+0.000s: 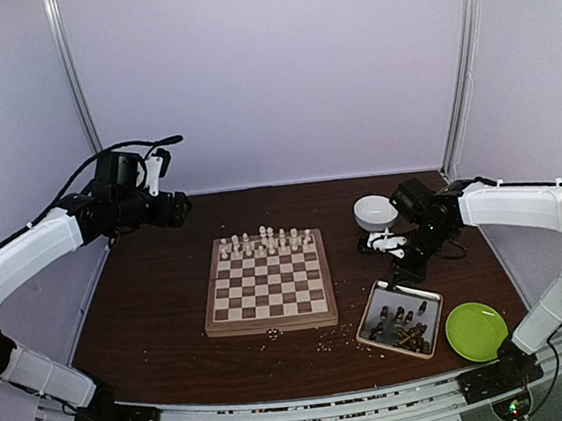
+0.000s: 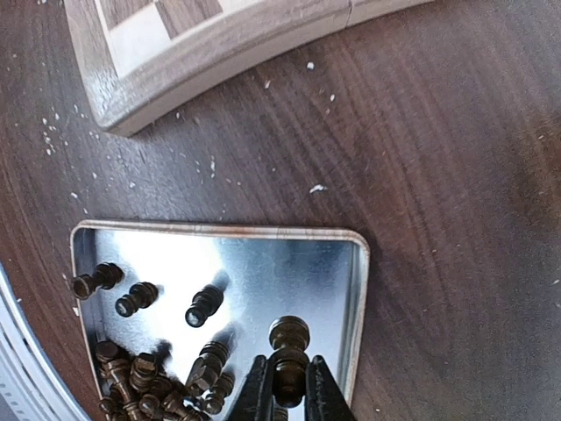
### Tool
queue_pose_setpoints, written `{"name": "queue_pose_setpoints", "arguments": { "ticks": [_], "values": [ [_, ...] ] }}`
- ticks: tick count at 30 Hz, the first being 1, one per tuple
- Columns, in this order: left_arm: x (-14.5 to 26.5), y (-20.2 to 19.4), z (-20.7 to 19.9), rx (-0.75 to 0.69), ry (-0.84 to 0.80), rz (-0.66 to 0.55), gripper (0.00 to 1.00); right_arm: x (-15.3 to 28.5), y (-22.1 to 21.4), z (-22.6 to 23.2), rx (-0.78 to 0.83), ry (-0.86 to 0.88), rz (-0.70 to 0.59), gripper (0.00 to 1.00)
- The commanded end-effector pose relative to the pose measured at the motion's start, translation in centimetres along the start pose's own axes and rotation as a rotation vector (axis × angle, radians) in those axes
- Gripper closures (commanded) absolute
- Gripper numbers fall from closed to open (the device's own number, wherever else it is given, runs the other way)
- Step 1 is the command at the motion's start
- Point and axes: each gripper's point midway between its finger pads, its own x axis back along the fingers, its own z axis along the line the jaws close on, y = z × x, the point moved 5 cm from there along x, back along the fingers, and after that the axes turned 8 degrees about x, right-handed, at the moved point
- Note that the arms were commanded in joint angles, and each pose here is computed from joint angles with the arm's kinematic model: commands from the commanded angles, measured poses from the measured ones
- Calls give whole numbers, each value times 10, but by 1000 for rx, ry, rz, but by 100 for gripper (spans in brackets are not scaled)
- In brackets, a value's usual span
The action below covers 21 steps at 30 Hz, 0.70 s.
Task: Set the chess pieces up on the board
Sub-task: Pick up the bishop from the storage box, then place the bishop on d8.
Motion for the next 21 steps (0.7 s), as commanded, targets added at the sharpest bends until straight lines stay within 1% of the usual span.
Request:
{"name": "queue_pose_setpoints", "arguments": {
  "ticks": [1, 7, 12, 15, 21],
  "values": [
    [16, 23, -8, 23, -77, -68, 18, 34, 21, -3, 33, -28, -69, 97],
    [25, 36, -14, 40, -116, -82, 20, 62, 52, -3, 73, -36, -120, 97],
    [21, 26, -10, 18, -90, -79, 20, 84, 94, 11, 174, -29, -168, 97],
    [26, 23, -10, 17, -97, -79, 20, 83, 116, 18, 232, -13, -181, 96],
    [44, 27, -4, 21, -68, -124, 20, 57, 156, 30, 296, 50, -130, 96]
  ]
}}
